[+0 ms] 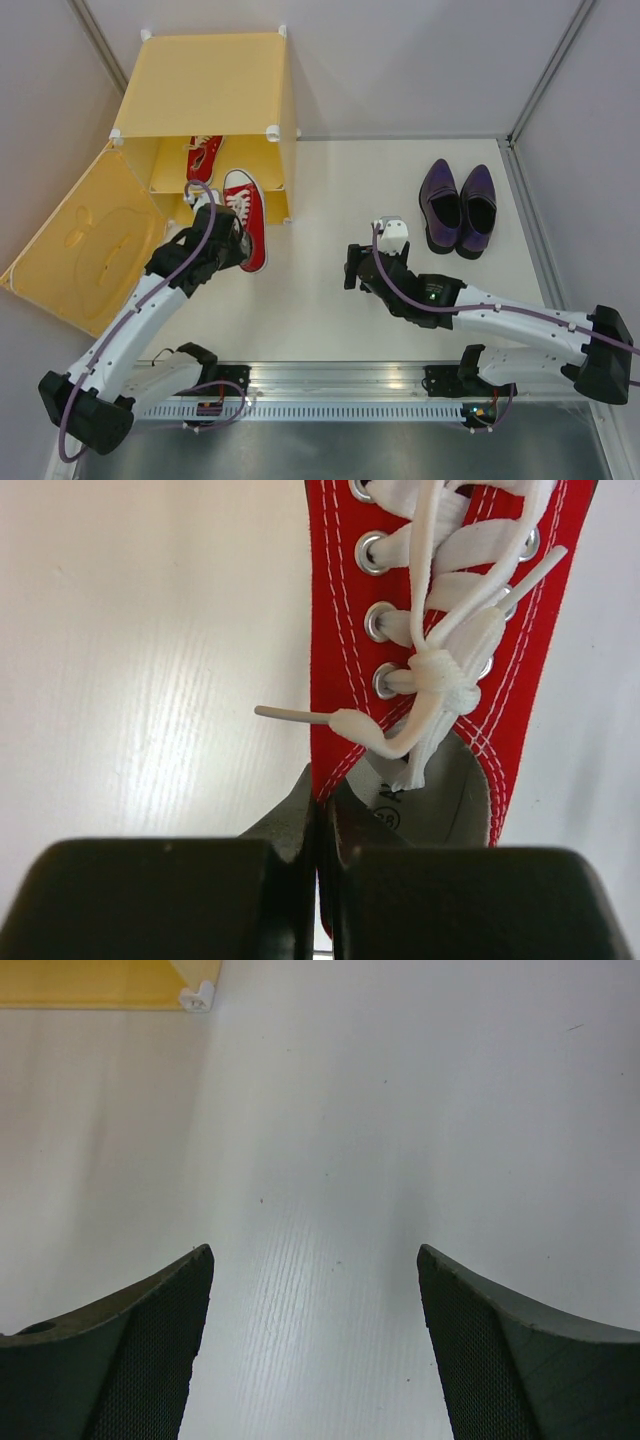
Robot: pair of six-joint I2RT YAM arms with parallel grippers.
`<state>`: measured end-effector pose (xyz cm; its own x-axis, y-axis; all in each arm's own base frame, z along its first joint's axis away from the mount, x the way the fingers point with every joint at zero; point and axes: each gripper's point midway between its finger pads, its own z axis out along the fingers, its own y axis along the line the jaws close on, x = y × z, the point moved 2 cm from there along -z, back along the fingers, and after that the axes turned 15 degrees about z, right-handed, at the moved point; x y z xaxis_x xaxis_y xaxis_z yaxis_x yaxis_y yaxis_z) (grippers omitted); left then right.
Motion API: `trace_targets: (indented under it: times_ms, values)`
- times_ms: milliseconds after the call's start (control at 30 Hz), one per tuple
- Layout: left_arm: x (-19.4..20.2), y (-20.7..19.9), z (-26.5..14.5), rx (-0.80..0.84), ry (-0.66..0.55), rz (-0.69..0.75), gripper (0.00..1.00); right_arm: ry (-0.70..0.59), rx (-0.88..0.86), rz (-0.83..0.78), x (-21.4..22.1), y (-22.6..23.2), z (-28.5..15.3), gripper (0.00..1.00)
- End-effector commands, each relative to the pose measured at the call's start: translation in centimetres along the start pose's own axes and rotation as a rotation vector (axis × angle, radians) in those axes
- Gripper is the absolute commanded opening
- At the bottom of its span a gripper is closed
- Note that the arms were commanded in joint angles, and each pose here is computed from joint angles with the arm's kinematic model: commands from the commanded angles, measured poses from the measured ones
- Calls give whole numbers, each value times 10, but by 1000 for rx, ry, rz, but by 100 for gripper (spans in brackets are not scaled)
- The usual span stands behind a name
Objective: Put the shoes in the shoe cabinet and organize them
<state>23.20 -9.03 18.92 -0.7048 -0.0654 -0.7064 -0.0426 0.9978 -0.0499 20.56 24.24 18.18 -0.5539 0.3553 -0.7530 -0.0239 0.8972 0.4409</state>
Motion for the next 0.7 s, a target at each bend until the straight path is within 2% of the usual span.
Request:
trace_targets:
  times_ms: [0,133,367,500,667]
  values:
    - [-56,12,-21,-23,-138,92,2,-48,25,11,-10,-10,-6,86]
    - [-95,29,-18,-61,-158,139,2,-67,25,15,-15,-14,-9,86]
    - [-154,31,9,-82,-194,184,2,-77,38,3,-19,-18,-12,86]
    - [-170,28,36,-84,-160,226,2,-88,49,0,-21,-22,-14,86]
    - [-192,30,47,-102,-173,236,2,-96,66,-4,-24,-27,-16,86]
